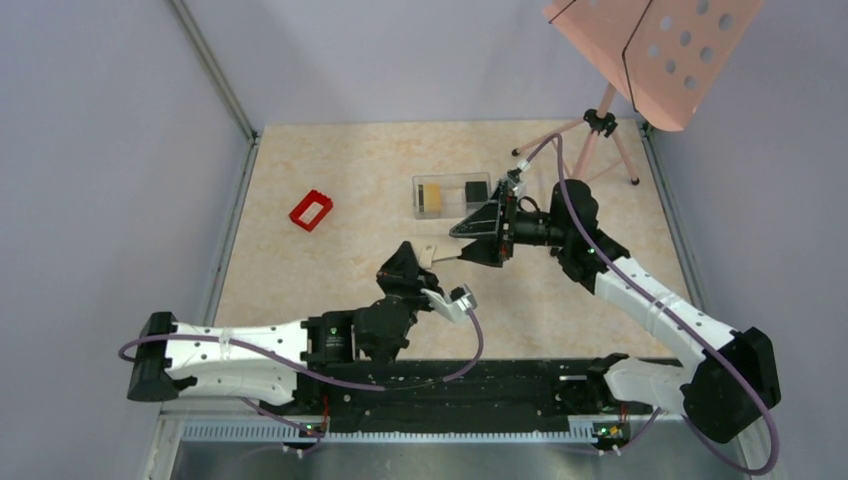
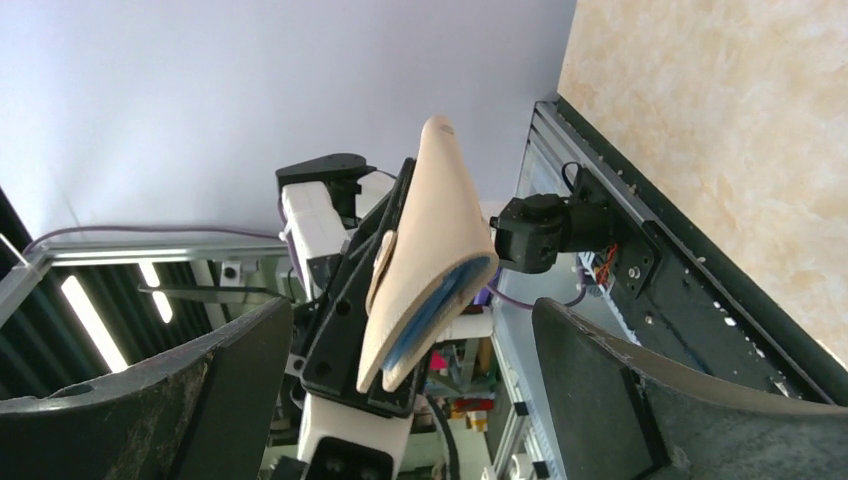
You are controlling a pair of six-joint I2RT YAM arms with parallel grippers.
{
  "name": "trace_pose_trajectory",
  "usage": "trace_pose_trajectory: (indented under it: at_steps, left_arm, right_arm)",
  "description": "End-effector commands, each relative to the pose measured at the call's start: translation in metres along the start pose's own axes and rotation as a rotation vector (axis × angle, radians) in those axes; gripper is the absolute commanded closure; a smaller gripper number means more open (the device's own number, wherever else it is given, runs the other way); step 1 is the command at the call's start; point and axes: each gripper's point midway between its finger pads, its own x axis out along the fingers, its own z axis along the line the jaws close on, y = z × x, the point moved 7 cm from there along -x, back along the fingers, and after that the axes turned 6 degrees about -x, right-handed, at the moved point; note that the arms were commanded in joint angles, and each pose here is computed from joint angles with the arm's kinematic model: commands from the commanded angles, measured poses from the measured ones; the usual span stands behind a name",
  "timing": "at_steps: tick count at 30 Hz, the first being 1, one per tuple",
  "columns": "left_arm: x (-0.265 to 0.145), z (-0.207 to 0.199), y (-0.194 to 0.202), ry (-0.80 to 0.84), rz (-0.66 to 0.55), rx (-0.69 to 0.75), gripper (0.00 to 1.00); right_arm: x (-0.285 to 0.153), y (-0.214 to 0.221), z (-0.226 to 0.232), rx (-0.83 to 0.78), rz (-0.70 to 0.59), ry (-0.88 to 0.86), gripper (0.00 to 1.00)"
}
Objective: Put the credit cards into the card holder
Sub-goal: Open the card holder.
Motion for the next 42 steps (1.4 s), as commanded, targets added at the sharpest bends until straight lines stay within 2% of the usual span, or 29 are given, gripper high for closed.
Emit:
trace_pose_trajectory:
  at_steps: [1,8,12,13,14,16,18,19,20,22,23,24,25,28,31,34,38,40,42]
  left_arm:
    - [-0.008,0.016,-0.010,-0.136,0.037,0.047,1.00]
    - [-0.011,0.012,-0.016,-0.146,0.034,0.050,1.00]
    - [-0.013,0.007,-0.018,-0.134,0.033,0.079,1.00]
    - [-0.013,0.006,-0.018,-0.132,0.036,0.088,1.00]
    - [-0.014,0.005,-0.019,-0.130,0.036,0.094,1.00]
    - [-0.014,0.002,-0.019,-0.127,0.042,0.097,0.98]
    - [-0.014,-0.002,-0.018,-0.125,0.059,0.087,0.87]
    - [-0.014,-0.004,-0.017,-0.130,0.071,0.068,0.79]
    - [-0.015,-0.005,-0.017,-0.137,0.080,0.035,0.72]
    - [-0.016,-0.010,-0.017,-0.141,0.084,-0.073,0.63]
    - [-0.016,-0.014,-0.017,-0.137,0.079,-0.186,0.41]
    - [-0.016,-0.016,-0.017,-0.124,0.076,-0.227,0.26]
    - [-0.017,-0.023,-0.018,-0.099,0.069,-0.383,0.24]
    - [-0.021,-0.038,-0.021,0.029,0.068,-0.674,0.18]
    - [-0.025,-0.060,-0.025,0.158,0.058,-0.863,0.18]
    - [-0.033,-0.081,-0.032,0.322,0.060,-1.040,0.02]
    - [-0.047,-0.087,-0.047,0.501,-0.053,-1.335,0.01]
    - [-0.051,-0.080,-0.048,0.511,-0.120,-1.489,0.01]
    - [-0.053,-0.069,-0.042,0.477,-0.130,-1.638,0.01]
  right_arm:
    - [0.005,-0.002,0.013,-0.009,0.022,-0.083,0.12]
    - [0.021,0.001,0.013,0.020,0.075,-0.059,0.19]
    - [0.025,-0.002,0.011,0.038,0.075,-0.050,0.39]
    - [0.026,-0.003,0.010,0.048,0.077,-0.045,0.41]
    - [0.027,-0.003,0.010,0.051,0.078,-0.049,0.46]
    - [0.028,-0.004,0.011,0.055,0.085,-0.066,0.68]
    - [0.027,-0.004,0.014,0.048,0.090,-0.081,0.91]
    - [0.027,-0.004,0.015,0.041,0.091,-0.083,0.98]
    - [0.027,-0.003,0.017,0.030,0.092,-0.083,1.00]
    - [0.024,-0.003,0.015,0.008,0.088,-0.054,1.00]
    - [0.022,-0.003,0.014,-0.013,0.079,-0.037,1.00]
    - [0.020,-0.004,0.012,-0.037,0.071,-0.018,1.00]
    - [0.017,-0.003,0.011,-0.058,0.063,0.002,1.00]
    - [0.005,-0.004,0.000,-0.136,0.040,0.084,1.00]
    - [-0.010,-0.006,-0.009,-0.211,-0.002,0.146,1.00]
    - [-0.024,-0.004,-0.022,-0.270,-0.022,0.189,1.00]
    - [-0.034,0.005,-0.036,-0.326,0.009,0.211,1.00]
    - [-0.036,0.009,-0.040,-0.346,0.018,0.213,1.00]
    - [-0.038,0.013,-0.044,-0.361,0.023,0.210,1.00]
